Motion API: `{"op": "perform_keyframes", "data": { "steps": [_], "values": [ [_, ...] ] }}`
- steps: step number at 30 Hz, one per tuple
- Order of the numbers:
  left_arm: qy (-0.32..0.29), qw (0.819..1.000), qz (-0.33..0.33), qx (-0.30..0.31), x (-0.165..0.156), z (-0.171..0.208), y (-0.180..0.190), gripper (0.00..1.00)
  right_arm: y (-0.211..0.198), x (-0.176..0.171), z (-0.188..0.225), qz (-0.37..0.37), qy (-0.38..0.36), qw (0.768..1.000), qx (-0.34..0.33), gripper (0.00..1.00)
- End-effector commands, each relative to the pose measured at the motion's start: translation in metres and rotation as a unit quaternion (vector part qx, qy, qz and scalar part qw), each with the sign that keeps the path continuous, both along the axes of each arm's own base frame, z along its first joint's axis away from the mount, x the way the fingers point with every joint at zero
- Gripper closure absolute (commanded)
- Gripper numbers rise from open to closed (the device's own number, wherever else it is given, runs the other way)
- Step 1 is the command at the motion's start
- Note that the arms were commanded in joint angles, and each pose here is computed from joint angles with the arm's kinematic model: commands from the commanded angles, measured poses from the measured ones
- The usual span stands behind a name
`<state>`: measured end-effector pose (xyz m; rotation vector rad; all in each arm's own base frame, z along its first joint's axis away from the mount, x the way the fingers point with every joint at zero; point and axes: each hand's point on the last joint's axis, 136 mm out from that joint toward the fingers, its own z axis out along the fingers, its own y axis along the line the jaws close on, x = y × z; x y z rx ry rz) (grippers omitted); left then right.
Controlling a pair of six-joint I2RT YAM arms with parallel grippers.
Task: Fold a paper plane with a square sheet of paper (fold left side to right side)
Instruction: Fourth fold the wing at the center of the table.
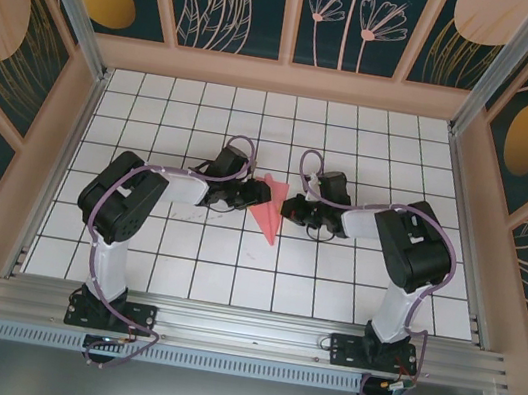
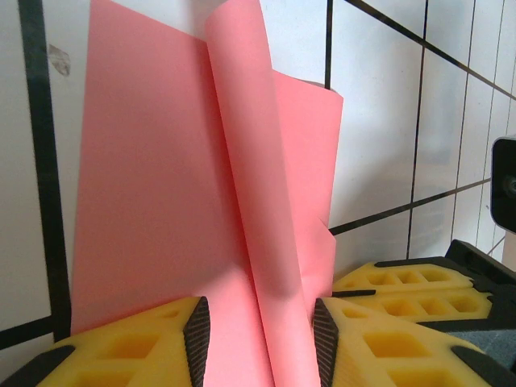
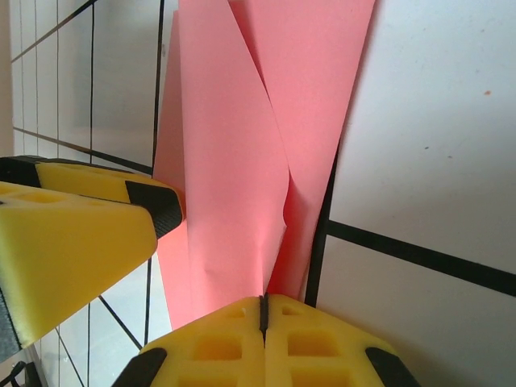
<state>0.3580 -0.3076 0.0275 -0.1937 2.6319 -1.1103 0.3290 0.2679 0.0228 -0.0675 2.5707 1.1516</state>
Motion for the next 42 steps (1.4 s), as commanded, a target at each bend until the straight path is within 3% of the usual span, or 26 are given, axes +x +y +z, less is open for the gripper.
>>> {"op": "perform_keyframes", "data": {
  "steps": [1, 14, 19, 24, 42],
  "values": [
    [0.019, 0.999, 0.002, 0.043, -0.008, -0.021, 0.012, 0.57, -0.001, 0.007, 0.003, 0.003, -0.012, 1.0, -0.015, 1.0],
    [-0.036, 0.999, -0.011, 0.006, 0.004, 0.037, 0.0, 0.51, -0.005, -0.01, -0.035, 0.015, 0.049, 0.996, -0.073, 1.0],
    [-0.054, 0.998, -0.012, -0.01, 0.009, 0.057, -0.005, 0.54, -0.005, -0.012, -0.039, 0.017, 0.055, 0.995, -0.08, 1.0],
    [-0.046, 0.998, -0.034, -0.032, 0.012, 0.058, -0.018, 0.7, -0.006, -0.013, -0.041, 0.019, 0.055, 0.995, -0.086, 1.0],
    [-0.008, 0.998, -0.053, -0.011, 0.023, 0.009, -0.031, 0.71, -0.003, -0.014, -0.04, 0.03, 0.052, 0.994, -0.094, 1.0]
  ]
}}
